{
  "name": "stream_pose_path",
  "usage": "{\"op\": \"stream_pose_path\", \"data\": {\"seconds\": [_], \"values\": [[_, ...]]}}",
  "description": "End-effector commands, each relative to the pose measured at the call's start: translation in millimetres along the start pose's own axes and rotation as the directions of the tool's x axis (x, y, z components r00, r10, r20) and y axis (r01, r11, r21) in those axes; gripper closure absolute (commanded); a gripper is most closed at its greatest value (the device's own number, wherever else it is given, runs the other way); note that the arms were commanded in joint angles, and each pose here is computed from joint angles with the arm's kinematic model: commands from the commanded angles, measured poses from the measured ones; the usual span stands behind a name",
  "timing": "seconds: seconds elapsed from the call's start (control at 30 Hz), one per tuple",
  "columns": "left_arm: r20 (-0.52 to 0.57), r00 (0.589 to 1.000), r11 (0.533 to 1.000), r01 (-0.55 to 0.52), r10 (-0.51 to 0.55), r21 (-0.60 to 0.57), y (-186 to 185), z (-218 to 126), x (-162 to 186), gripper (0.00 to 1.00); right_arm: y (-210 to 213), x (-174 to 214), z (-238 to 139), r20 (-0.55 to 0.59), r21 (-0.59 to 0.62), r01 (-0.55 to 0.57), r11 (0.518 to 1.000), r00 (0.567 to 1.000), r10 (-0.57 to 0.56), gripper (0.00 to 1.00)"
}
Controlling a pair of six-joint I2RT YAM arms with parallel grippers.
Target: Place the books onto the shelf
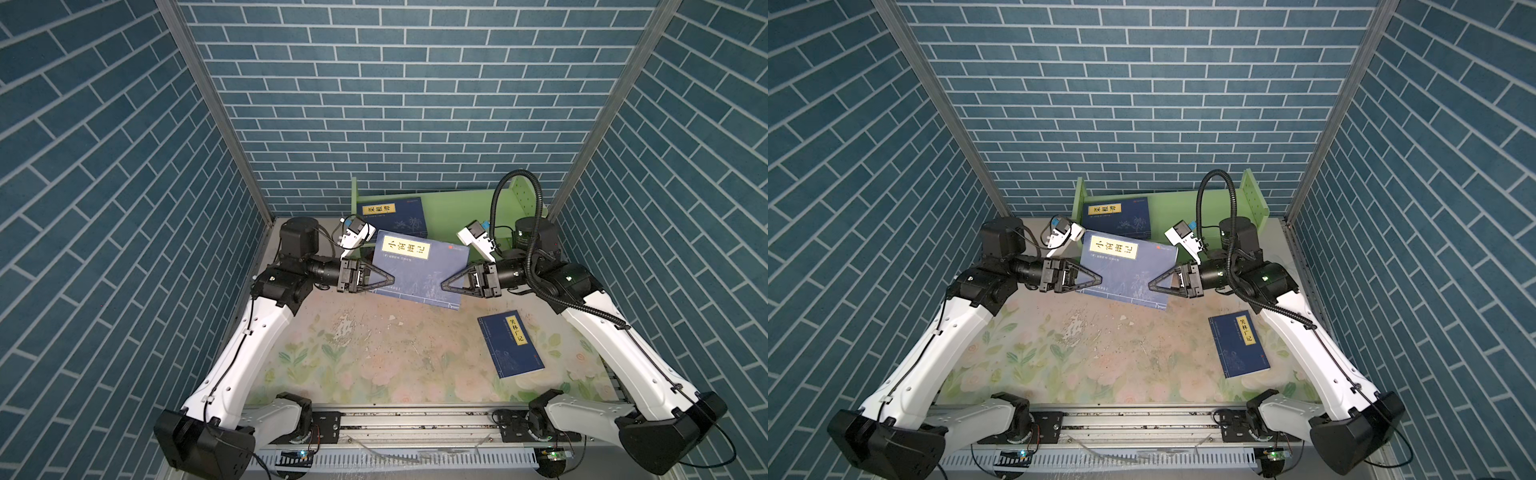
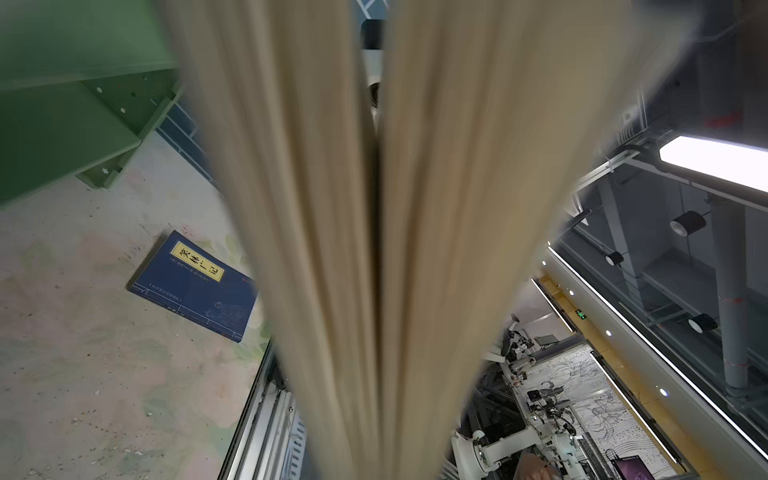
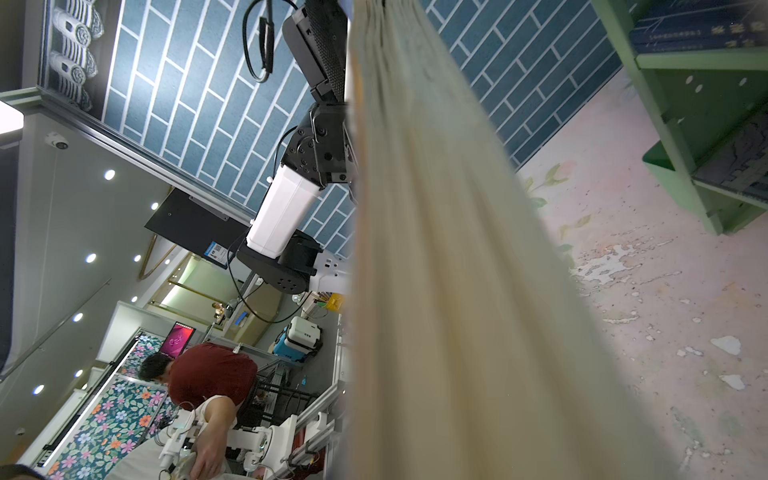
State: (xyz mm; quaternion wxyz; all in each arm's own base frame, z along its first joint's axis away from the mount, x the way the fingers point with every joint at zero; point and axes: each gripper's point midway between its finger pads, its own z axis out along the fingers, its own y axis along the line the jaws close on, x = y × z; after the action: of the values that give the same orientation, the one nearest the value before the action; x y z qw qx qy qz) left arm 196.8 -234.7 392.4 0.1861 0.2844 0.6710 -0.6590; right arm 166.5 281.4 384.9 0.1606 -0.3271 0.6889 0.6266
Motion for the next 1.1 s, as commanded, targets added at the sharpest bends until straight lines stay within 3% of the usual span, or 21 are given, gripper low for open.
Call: {"op": "stream_pose_path", "data": {"seconds": [0.0,0.1,0.3,0.57,0.87,1.07], "values": [[0.042,0.996,0.996,-0.078,0.079,-0.044,-1.4,0.2,-16.7,1.0,-7.8,-7.8,1.2,0.025,0.036,0.029,0.999,0.999,-0.03,0.47],[0.079,0.991,0.991,-0.105,0.112,-0.089,1.6,-2.8,-27.5,1.0,-18.6,-11.9,-0.3,0.073,0.084,0.02,0.996,0.997,-0.026,0.39],[0.144,0.973,0.976,-0.161,0.182,-0.148,3.0,-12.0,-45.2,1.0,-33.5,-27.7,-0.4,0.195,0.078,-0.013,0.997,0.981,-0.003,0.42],[0.153,0.976,0.982,-0.134,0.155,-0.134,11.5,-13.7,-44.3,1.0,-42.0,-47.1,4.1,0.254,0.04,-0.02,0.999,0.967,0.009,0.65],[0.14,0.981,0.983,-0.116,0.136,-0.14,21.9,-13.6,-32.9,1.0,-43.2,-60.2,4.1,0.281,0.041,-0.012,0.999,0.96,0.0,0.68],[0.161,0.981,0.982,-0.084,0.111,-0.17,33.1,-16.0,-35.4,1.0,-42.8,-65.7,3.7,0.296,0.033,-0.009,0.999,0.955,-0.001,0.91]]}}
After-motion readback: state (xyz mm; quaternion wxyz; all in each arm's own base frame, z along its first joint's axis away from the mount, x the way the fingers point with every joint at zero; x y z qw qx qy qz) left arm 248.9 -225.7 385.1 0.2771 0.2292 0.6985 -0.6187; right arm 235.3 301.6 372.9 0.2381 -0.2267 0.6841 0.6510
